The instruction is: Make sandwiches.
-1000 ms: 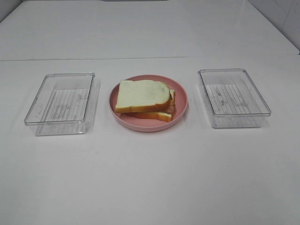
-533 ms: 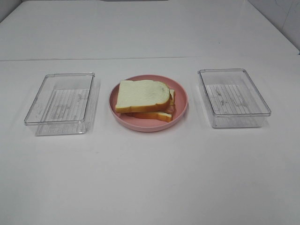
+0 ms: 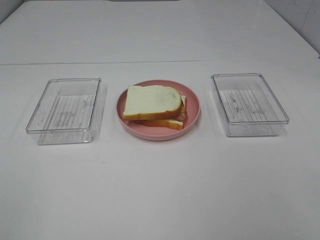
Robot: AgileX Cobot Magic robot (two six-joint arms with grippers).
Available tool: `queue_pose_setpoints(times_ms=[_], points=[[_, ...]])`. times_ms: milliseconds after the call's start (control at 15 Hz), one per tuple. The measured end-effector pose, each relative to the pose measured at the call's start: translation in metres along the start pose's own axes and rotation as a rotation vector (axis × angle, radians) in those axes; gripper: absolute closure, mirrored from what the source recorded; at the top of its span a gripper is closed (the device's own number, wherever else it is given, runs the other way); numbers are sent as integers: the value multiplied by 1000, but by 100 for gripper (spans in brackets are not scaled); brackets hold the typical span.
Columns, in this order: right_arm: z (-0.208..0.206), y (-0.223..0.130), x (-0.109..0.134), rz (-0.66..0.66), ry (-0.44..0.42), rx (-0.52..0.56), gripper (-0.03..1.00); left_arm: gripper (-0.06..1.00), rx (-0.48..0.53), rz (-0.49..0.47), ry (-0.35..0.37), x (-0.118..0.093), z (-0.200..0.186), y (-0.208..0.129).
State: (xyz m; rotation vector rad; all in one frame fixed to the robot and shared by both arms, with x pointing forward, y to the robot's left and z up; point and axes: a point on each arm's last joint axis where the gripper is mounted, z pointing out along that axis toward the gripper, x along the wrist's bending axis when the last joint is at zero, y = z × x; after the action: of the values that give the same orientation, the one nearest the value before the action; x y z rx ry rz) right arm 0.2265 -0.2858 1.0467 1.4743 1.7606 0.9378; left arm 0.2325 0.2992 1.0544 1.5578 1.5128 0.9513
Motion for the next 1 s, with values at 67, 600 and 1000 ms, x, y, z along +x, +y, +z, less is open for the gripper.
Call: queue_pose_setpoints(times_ms=[67,600,1000], points=[[0,0,0,0,0,0,14,11,0,0,0,0,0,0],[0,0,0,0,0,0,14,11,0,0,0,0,0,0],[0,0,0,0,0,0,14,11,0,0,0,0,0,0]])
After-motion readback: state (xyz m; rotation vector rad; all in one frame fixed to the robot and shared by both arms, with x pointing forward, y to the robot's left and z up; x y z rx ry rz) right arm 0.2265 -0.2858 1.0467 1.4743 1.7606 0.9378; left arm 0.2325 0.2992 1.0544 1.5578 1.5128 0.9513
